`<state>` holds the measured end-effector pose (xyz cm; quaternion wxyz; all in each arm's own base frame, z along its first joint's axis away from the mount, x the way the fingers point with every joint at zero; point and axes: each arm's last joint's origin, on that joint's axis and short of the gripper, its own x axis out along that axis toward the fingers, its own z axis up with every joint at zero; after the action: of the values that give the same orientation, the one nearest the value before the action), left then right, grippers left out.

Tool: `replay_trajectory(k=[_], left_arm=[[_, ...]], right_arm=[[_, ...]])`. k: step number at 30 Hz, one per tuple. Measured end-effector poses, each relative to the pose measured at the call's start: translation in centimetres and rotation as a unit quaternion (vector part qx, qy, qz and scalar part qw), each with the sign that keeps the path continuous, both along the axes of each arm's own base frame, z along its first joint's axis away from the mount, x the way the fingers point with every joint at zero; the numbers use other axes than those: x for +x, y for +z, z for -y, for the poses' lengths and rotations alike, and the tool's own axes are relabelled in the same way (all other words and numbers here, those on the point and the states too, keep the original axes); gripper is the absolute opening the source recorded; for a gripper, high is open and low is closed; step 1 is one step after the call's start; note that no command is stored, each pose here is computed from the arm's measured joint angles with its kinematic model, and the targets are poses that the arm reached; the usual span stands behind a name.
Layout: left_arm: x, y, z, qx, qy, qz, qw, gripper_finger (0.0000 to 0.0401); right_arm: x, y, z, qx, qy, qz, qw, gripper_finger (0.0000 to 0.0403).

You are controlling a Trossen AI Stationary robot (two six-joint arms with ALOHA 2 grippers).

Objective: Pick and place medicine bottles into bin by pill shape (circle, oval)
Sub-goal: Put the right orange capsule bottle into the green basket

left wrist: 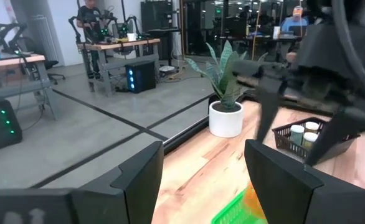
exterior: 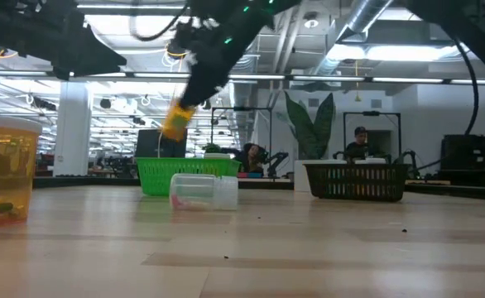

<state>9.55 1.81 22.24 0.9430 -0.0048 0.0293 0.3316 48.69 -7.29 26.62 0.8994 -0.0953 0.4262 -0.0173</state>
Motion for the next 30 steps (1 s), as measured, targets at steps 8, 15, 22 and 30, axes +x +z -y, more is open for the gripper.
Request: replay_trajectory(k=[8, 15, 22, 30], left_arm=[[0.0, -0.1, 0.0, -0.004, -0.001, -0.003, 1.000, 0.0220], [0.0, -0.1, 0.0, -0.004, -0.001, -0.003, 1.000, 0.0220], [0.0, -0.1, 0.0, -0.004, -0.002, -0.003, 1.000, 0.0220], [0.0, -0.1, 0.0, -0.004, -0.002, -0.003, 1.000, 0.0220]], right_arm=[[1.2, -2.9, 0.1, 0.009, 0.000, -0.062, 0.998, 0.0218], [2.1, -4.1, 0.3, 0.014, -0.004, -0.084, 0.996, 0.0222], [2.1, -4.3, 0.6, 0.015, -0.008, -0.086, 0.996, 0.0222], [2.3, -6.1, 1.0, 0.026, -0.022, -0.108, 0.994, 0.0221]])
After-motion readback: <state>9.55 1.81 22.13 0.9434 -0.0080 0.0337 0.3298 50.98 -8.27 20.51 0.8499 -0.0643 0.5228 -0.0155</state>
